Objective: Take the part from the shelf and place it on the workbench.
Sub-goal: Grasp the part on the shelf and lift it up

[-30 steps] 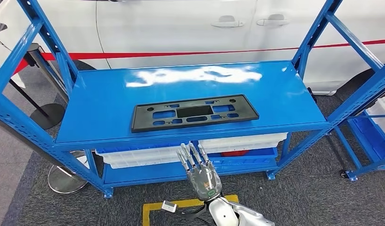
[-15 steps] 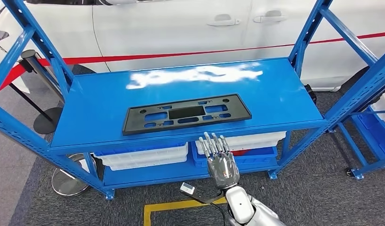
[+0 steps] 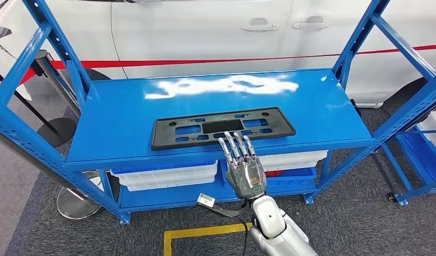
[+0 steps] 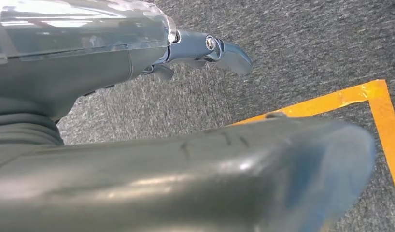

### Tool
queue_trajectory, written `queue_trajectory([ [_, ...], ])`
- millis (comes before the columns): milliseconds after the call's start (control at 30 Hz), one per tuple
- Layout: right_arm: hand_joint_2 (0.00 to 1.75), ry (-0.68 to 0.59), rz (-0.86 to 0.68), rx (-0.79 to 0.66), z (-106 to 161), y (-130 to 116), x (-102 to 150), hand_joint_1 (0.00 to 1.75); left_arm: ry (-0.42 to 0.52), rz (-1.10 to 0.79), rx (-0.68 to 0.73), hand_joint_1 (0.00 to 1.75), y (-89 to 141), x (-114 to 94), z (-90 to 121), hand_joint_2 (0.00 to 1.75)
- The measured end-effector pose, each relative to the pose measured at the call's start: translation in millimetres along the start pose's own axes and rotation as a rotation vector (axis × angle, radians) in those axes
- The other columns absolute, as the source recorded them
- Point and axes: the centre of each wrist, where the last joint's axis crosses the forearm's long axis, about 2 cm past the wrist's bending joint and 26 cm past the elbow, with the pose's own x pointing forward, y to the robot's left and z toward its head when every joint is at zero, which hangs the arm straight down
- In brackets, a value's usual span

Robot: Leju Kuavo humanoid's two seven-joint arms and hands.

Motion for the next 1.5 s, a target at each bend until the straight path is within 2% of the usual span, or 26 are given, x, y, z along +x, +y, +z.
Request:
queue_trajectory([
  [500, 1.75, -0.029, -0.046, -0.057, -31.2, -8.3, 18.1, 0.00, 0.037, 0.021, 0.009, 0.00, -4.3, 1.8, -0.1, 0.00],
  [1267, 1.75, -0.058, -0.055, -0.009, -27.2, 1.4, 21.3, 0.00, 0.072, 0.021, 0.001, 0.00, -11.9, -1.2, 3.0, 0.00],
  [1500, 1.75, -0.025, -0.035, -0.004, -34.3, 2.8, 15.3, 0.00, 0.057, 0.013, -0.006, 0.00, -12.9, 2.5, 1.3, 0.00],
])
